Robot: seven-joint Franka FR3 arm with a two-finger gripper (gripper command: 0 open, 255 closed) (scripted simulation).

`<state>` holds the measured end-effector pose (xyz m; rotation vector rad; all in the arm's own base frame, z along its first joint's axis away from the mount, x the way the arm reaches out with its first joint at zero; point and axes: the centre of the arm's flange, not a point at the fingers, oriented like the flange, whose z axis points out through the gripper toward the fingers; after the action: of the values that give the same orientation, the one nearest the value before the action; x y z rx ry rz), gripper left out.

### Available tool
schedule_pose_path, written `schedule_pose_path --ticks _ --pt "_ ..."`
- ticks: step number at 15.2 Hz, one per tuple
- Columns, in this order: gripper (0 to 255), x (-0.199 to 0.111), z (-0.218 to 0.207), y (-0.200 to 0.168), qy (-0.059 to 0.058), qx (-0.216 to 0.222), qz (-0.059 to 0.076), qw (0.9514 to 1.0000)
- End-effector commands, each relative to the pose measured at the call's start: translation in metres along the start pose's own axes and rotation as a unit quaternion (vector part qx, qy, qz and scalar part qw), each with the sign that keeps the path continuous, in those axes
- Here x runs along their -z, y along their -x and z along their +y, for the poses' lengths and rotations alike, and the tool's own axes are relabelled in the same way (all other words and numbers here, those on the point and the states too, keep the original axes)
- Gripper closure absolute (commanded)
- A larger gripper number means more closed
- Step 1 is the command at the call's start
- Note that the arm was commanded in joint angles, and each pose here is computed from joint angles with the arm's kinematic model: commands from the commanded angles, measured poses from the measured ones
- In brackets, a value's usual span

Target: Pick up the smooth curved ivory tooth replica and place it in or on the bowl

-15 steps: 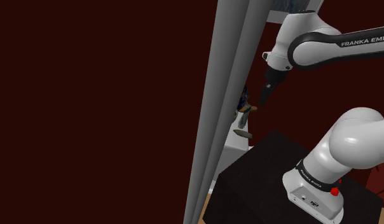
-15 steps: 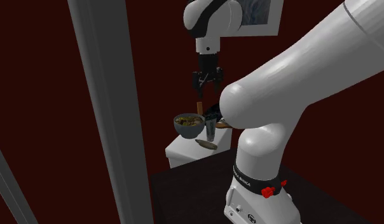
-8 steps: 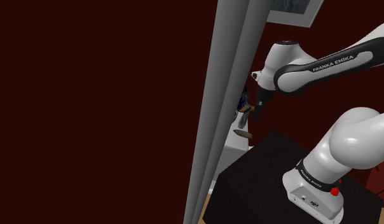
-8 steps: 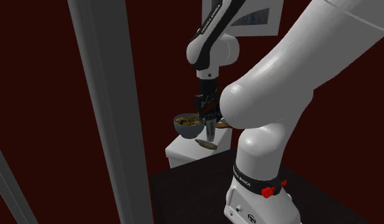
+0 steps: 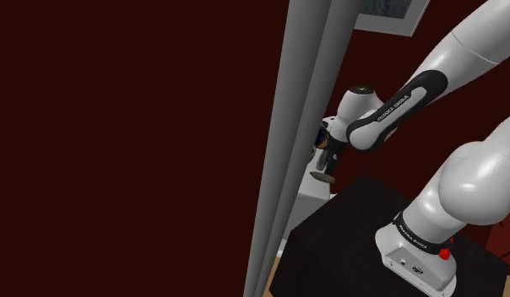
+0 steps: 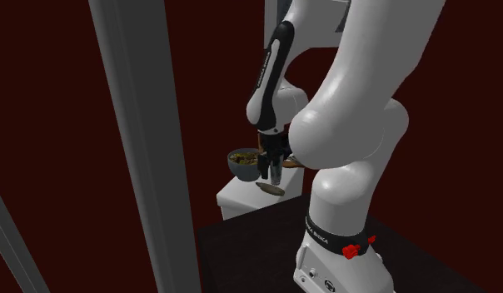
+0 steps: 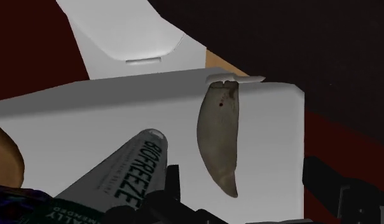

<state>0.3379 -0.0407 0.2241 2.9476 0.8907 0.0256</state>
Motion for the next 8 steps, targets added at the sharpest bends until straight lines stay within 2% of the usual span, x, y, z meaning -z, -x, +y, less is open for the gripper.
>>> schedule_pose_path --ticks 1,8 --pt "0 -0.026 0.002 -0.001 0.002 0.024 0.004 0.9997" --pt "0 -0.063 0.003 -0.002 0.003 0.029 0.004 0.9996"
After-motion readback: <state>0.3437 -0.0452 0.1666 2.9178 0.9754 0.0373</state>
